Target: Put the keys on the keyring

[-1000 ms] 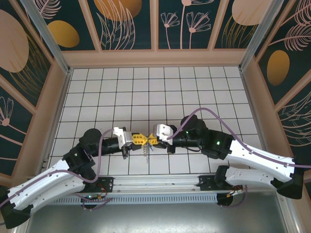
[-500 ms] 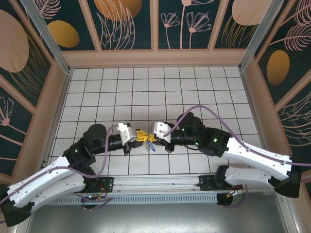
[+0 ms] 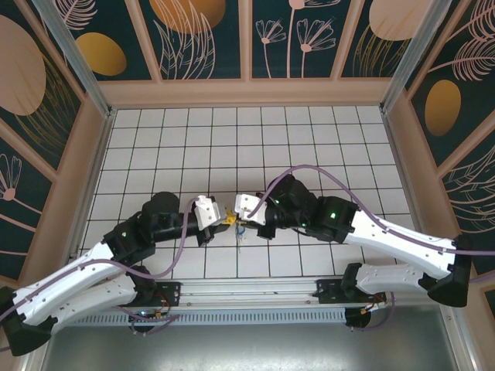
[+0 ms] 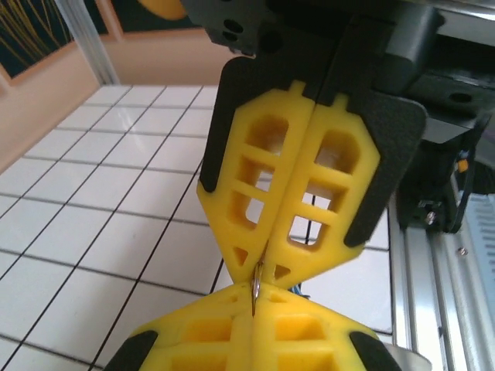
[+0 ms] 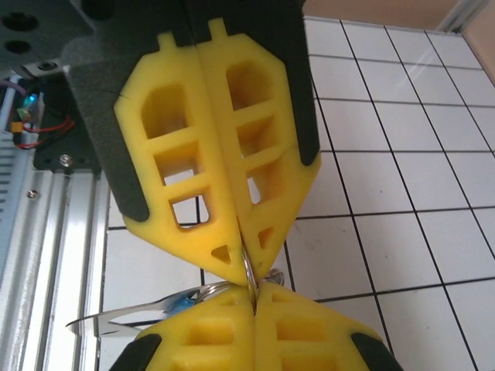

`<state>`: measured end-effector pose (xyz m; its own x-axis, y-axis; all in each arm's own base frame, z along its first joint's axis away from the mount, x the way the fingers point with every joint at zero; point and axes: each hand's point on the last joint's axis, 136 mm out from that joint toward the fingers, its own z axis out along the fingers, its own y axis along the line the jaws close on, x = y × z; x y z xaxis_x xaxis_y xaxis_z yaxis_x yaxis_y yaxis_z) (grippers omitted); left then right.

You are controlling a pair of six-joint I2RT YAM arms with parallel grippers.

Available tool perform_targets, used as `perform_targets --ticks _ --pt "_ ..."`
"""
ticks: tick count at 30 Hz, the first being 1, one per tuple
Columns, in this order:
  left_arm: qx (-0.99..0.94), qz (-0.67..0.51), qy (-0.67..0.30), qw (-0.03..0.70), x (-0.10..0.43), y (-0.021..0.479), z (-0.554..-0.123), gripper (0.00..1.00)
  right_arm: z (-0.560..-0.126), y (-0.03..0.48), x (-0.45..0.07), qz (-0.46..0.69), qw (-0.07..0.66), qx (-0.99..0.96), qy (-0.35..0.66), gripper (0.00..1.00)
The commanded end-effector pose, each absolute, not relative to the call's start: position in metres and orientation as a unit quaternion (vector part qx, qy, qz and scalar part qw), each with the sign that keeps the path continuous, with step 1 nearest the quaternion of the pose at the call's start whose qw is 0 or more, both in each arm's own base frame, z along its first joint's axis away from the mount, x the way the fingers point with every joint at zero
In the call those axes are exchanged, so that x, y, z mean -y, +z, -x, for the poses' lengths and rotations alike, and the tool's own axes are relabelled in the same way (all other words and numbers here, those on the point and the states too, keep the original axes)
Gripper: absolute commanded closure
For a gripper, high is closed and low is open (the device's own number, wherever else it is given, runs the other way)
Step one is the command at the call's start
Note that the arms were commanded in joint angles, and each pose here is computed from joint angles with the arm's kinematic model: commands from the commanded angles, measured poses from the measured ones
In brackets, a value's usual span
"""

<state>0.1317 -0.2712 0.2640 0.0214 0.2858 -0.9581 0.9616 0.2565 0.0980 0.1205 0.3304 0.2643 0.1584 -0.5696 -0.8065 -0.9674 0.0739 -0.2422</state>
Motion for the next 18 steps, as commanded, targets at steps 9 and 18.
perform_targets --ticks 9,18 --pt "-0.461 -0.454 -0.502 0.574 0.268 0.334 -0.086 1.00 -0.095 0.300 -0.335 0.601 0.474 -0.543 0.345 0.88" --pt "-0.538 -0.469 -0.439 0.545 0.272 0.308 -0.107 1.00 -0.103 0.303 -0.334 0.596 0.483 -0.552 0.326 1.00"
